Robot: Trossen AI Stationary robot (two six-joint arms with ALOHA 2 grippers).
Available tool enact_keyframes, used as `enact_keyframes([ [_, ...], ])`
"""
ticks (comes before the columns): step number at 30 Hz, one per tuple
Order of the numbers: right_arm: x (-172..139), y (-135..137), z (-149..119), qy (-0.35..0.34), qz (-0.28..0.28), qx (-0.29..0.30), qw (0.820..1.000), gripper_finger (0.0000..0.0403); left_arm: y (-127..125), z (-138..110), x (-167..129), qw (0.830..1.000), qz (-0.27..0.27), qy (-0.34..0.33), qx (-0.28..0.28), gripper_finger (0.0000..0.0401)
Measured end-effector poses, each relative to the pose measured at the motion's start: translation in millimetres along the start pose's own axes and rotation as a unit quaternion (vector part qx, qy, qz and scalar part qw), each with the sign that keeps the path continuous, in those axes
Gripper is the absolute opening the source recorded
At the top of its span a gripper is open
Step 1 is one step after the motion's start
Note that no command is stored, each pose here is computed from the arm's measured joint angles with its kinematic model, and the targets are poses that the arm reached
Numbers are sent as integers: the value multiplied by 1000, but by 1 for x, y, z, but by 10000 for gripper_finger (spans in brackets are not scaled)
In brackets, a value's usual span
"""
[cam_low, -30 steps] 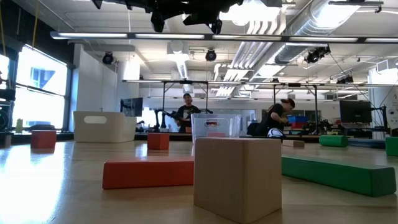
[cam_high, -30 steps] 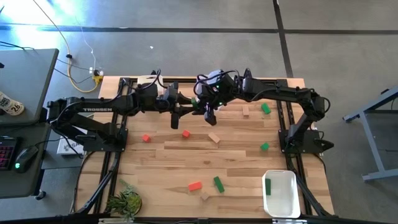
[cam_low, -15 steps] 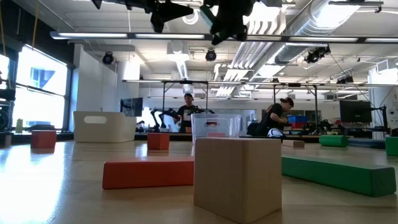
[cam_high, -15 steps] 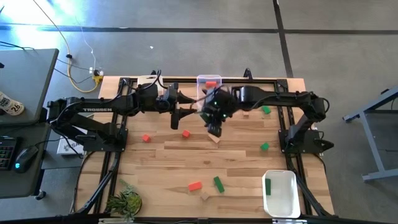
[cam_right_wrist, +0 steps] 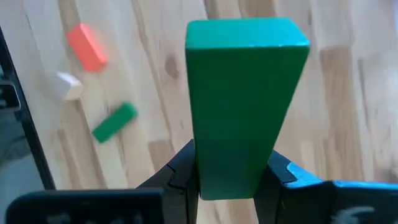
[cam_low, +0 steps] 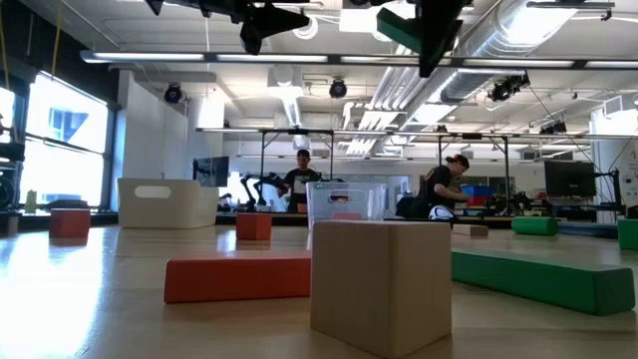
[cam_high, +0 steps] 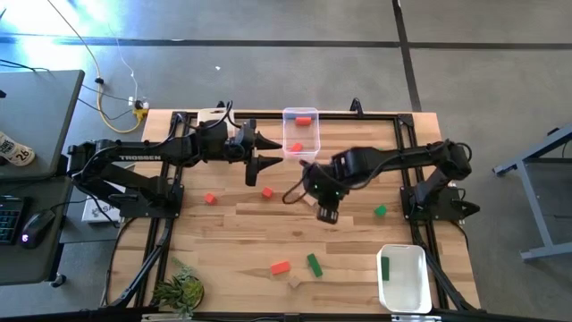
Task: Sort & place blocks by color
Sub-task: Put the green block into the bottom white bin
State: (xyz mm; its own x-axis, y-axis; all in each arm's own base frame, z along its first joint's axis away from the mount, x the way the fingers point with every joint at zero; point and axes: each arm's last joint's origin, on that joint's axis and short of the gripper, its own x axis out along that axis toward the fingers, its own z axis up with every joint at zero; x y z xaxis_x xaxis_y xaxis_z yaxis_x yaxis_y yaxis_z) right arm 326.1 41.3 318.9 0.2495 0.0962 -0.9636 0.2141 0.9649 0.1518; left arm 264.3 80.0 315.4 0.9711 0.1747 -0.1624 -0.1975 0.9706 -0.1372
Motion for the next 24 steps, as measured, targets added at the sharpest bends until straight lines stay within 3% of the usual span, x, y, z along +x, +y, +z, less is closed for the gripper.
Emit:
enact_keyframes([
  [15,1,73,-59,86,-34,8,996,83,-6,-5,1,994,-8,25,-108,188],
  [24,1,110,-95,83,-66,40,994,83,-23,-13,1,990,-37,62,-122,188],
])
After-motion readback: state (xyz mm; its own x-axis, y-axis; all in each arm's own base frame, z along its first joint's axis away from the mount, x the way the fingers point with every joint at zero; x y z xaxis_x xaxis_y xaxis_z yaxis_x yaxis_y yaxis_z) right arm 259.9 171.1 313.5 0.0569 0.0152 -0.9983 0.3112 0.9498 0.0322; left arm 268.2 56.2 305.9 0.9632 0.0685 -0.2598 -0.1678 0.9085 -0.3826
